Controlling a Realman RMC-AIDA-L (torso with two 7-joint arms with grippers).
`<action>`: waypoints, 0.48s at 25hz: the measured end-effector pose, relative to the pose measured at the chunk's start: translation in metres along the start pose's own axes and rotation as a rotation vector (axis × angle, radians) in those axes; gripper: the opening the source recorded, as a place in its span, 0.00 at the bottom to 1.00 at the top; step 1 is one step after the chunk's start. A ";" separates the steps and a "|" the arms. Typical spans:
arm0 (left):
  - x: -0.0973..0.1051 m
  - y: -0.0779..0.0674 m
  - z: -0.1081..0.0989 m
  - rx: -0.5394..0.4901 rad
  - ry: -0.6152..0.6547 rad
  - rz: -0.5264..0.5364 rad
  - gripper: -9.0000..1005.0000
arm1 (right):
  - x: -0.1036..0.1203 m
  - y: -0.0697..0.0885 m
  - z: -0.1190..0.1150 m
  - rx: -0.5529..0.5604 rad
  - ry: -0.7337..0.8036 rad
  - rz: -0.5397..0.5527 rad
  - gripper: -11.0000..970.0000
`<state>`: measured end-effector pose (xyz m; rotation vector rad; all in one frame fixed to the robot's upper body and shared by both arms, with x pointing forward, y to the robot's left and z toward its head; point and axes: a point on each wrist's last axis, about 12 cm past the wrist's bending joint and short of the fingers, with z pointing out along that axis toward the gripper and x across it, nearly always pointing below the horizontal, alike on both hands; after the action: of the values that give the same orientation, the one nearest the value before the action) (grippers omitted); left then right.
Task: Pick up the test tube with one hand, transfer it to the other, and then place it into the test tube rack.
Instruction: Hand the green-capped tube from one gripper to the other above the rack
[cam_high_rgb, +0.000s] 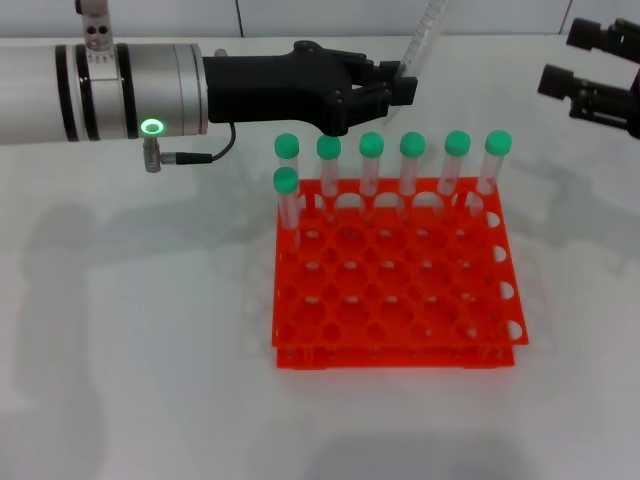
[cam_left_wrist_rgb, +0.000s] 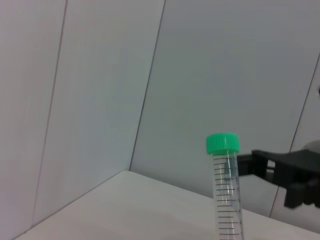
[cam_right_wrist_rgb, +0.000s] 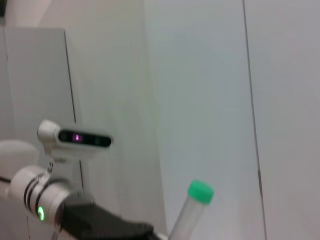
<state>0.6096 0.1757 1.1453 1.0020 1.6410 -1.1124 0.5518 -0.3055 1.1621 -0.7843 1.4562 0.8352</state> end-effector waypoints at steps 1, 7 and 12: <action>0.000 0.000 0.000 0.002 0.001 0.000 0.24 | -0.002 -0.001 0.002 -0.003 -0.011 0.002 0.78; 0.000 -0.002 0.003 0.014 0.007 0.005 0.24 | -0.010 -0.002 0.017 -0.031 -0.042 0.012 0.78; 0.000 -0.002 0.003 0.016 0.007 0.006 0.24 | -0.013 0.001 0.033 -0.069 -0.040 0.008 0.78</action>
<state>0.6081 0.1722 1.1449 1.0217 1.6357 -1.1207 0.5684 -0.2768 1.1746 -0.8095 1.4015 0.9061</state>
